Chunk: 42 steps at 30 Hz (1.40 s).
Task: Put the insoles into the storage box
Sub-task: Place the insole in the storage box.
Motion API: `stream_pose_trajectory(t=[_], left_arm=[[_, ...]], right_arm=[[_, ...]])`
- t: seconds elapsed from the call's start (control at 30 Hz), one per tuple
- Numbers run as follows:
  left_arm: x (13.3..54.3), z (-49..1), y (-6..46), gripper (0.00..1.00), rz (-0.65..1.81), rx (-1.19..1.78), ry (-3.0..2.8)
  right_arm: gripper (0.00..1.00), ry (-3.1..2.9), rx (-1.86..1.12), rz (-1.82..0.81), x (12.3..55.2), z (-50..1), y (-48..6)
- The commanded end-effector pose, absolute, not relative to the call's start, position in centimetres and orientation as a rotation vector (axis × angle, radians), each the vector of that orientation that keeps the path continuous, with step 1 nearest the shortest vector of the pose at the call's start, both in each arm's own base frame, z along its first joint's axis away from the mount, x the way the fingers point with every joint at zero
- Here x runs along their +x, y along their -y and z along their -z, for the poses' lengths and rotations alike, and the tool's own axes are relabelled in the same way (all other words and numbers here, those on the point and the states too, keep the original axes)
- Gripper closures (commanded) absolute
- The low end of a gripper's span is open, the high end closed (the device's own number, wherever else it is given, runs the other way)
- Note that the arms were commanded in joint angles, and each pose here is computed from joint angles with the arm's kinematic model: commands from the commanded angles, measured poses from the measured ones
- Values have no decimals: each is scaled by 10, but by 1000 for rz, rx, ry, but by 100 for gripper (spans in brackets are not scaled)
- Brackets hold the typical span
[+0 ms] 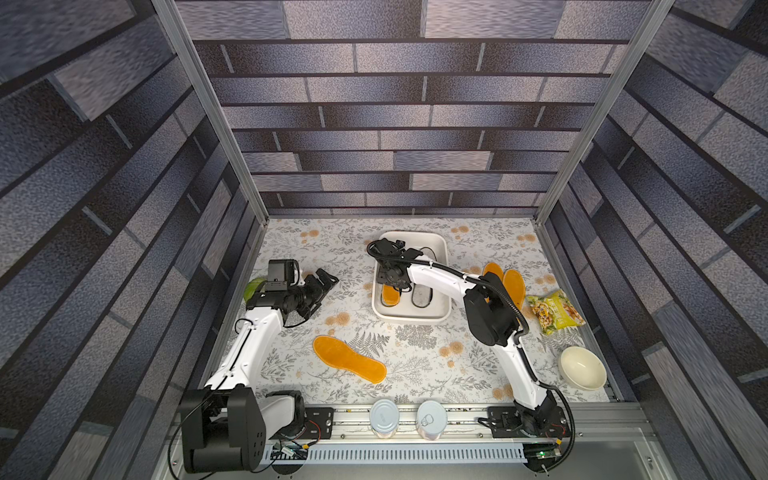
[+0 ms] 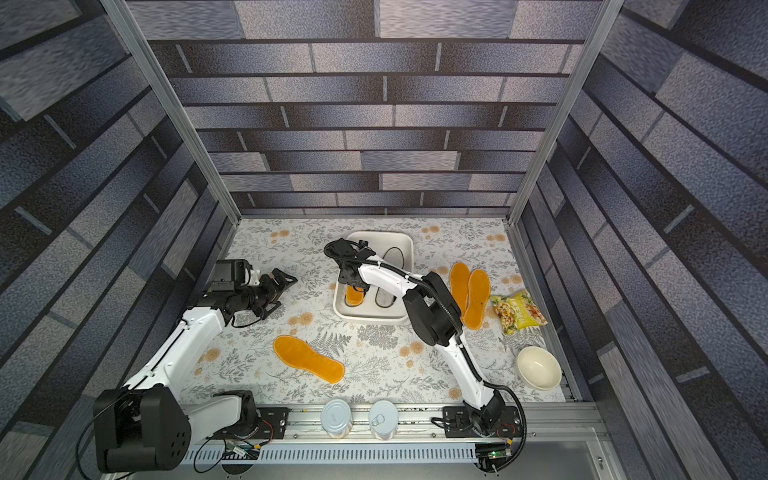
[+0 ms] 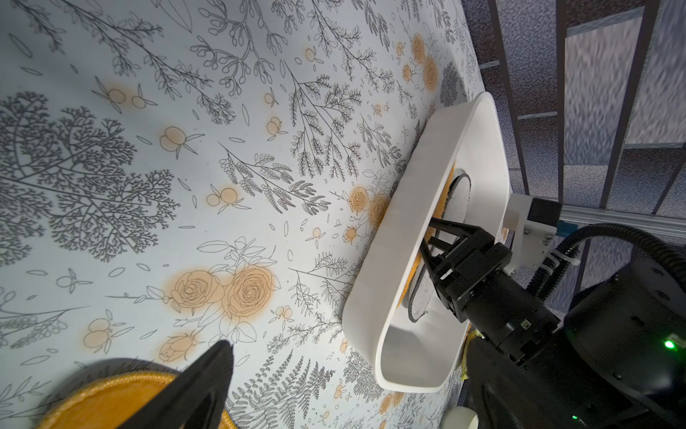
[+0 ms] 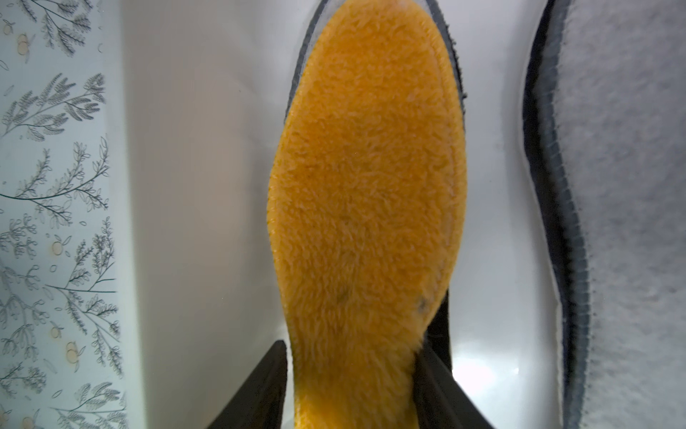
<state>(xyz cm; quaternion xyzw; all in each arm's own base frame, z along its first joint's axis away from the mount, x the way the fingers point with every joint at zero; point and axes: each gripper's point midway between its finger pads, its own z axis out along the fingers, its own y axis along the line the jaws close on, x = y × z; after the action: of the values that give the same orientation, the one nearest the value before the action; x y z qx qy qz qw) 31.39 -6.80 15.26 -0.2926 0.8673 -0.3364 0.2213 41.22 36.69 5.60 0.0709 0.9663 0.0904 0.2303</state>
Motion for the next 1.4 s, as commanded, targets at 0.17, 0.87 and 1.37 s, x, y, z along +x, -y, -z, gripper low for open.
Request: stream_pose_trajectory(t=[0.17,0.87,1.37], left_arm=[[318,-165,68,0,938,-753,-2375],[316,-167,68,0,933,-759,-2370],[319,-168,66,0,917,-769,-2372]], right_arm=[[42,-2653,224,-232,414,-59,-356],[27,-2570,185,-338,415,-107,-358],[13,-2497,53,-302,394,-183,-310]])
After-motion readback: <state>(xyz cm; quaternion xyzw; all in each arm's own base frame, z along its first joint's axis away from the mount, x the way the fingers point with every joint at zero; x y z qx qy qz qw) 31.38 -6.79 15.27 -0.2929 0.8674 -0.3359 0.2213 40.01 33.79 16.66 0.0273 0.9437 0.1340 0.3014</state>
